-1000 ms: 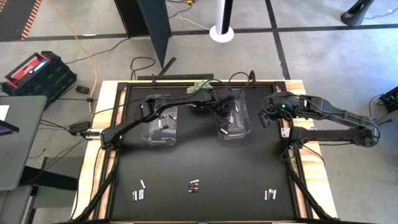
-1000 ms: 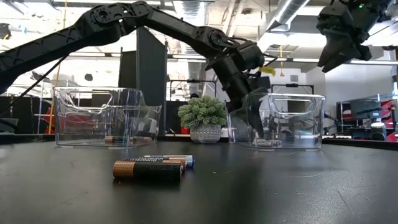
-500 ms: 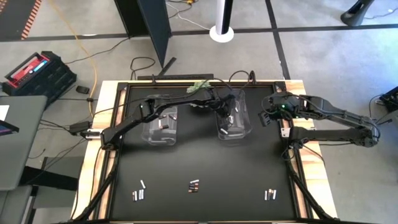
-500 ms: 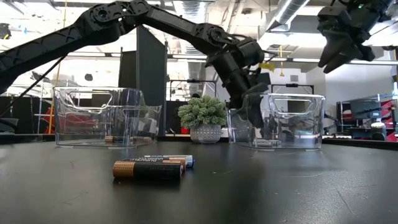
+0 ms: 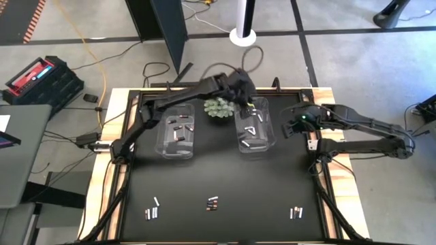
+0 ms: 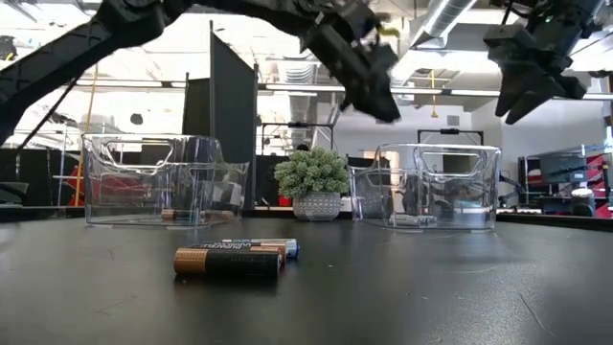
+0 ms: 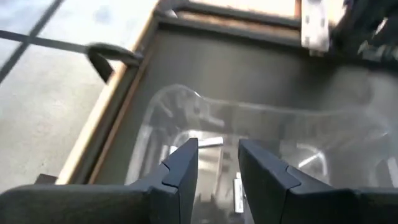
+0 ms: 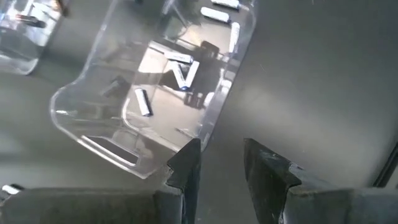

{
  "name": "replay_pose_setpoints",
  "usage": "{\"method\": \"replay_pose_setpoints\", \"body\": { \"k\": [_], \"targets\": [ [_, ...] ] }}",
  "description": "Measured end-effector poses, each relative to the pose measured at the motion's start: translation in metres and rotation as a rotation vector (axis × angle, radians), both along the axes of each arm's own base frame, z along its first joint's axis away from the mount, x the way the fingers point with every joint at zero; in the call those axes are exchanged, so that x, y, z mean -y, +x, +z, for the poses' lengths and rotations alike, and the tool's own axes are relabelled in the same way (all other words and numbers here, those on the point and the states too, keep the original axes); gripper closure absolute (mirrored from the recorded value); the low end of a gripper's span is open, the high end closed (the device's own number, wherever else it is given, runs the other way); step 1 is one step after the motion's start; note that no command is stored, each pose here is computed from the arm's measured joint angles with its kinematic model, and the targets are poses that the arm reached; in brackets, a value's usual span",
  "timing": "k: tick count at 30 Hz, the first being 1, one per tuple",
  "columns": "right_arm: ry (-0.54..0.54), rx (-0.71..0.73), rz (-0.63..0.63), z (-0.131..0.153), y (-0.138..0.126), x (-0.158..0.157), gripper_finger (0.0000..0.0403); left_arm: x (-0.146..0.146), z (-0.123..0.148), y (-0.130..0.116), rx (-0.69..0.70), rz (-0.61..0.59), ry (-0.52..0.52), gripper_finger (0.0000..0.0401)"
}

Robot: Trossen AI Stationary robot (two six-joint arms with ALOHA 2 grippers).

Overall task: Sort batteries
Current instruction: Put the white-blue battery into the right transparent bin

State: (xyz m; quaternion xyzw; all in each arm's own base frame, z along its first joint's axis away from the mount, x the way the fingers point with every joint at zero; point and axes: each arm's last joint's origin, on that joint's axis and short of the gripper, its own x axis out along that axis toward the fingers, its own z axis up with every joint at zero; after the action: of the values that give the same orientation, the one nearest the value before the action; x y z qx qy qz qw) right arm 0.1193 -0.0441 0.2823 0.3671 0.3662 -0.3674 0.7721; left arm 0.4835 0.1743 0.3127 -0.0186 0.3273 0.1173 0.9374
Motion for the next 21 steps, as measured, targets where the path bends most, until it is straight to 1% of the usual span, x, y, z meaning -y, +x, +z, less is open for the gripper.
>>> {"method": "replay_pose_setpoints", "body": {
  "k": [4,7,10,13,16,21],
  "targets": [
    [0.052,-0.07,-0.047,-0.007,0.004,0.001,0.0266,0.002,0.042,-0.024,0.074,0.062,-0.04,0.0289],
    [0.078,-0.145,-0.047,-0.014,0.01,0.003,0.0266,0.008,0.071,-0.043,0.126,0.116,-0.098,0.0289],
    [0.107,-0.187,-0.039,-0.021,0.019,0.005,0.027,0.015,0.087,-0.058,0.144,0.188,-0.155,0.0289],
    [0.145,-0.229,0.005,-0.028,0.029,0.008,0.0277,0.028,0.09,-0.066,0.132,0.279,-0.188,0.0289],
    [0.165,-0.298,0.05,-0.038,0.039,0.011,0.0285,0.05,0.087,-0.072,0.107,0.352,-0.199,0.0289],
    [0.177,-0.373,0.104,-0.05,0.05,0.014,0.0291,0.089,0.069,-0.084,0.05,0.442,-0.252,0.0289]
  ]
}}
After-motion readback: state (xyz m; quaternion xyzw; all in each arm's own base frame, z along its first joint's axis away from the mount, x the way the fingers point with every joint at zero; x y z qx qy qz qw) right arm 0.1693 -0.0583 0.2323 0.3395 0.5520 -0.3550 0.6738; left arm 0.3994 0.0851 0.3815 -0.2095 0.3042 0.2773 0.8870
